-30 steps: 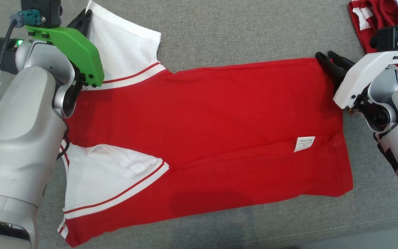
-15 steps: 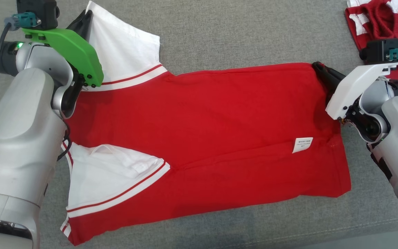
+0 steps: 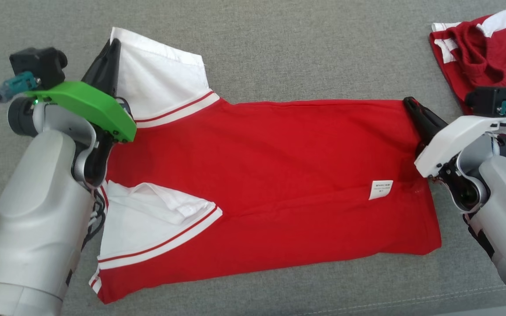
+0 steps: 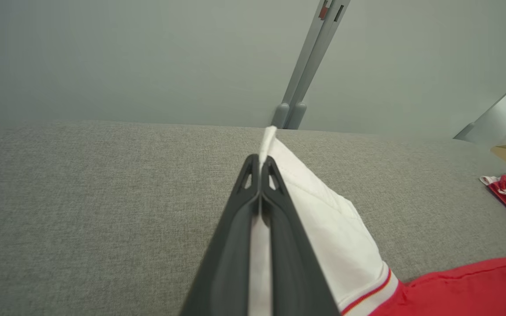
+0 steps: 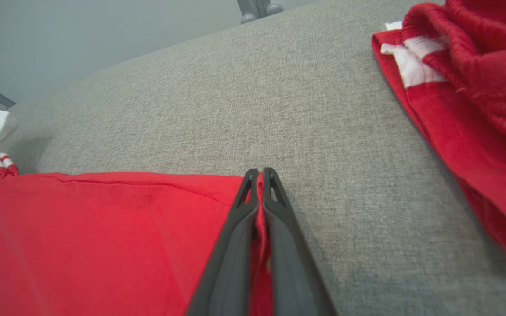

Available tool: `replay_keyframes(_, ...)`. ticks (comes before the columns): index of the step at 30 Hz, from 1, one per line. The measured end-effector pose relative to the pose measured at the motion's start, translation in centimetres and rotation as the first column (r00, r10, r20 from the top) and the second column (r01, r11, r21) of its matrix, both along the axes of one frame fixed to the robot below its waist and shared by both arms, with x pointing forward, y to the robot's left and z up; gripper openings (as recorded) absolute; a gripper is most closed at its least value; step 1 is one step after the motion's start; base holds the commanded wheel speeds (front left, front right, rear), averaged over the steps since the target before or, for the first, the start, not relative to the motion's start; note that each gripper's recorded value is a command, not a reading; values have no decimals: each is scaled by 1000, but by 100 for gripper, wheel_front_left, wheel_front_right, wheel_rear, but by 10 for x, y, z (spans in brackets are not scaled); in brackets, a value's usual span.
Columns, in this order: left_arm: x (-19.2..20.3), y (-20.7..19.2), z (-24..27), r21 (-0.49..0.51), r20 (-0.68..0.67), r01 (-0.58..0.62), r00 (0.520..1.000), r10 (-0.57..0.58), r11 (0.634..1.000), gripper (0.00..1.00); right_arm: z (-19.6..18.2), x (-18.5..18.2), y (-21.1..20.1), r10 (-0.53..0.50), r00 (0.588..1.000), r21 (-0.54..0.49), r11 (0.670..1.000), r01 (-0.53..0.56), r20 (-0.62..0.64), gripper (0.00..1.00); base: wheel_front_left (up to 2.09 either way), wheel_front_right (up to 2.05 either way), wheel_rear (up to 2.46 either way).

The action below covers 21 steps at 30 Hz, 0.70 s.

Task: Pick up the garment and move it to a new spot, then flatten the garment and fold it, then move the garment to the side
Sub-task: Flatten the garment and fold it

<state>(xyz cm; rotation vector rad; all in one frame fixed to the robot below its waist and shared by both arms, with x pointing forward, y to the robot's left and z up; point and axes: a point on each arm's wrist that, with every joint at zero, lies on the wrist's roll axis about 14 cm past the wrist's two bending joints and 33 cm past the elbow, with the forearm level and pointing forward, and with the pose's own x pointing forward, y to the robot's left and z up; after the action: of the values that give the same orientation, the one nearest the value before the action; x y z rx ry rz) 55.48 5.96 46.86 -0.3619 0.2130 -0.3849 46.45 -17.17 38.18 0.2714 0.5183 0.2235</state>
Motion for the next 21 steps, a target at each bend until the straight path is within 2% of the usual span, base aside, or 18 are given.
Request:
replay_keyframes(12,-75,33,-4,-85,11,-104,994,106,991,0,26,-30,1,-33,982,23,999,29,186,0,0,0,0)
replay_keyframes(21,-134,51,-8,-157,-38,-178,984,174,971,0,17,-73,11,-29,990,52,998,22,142,0,0,0,0)
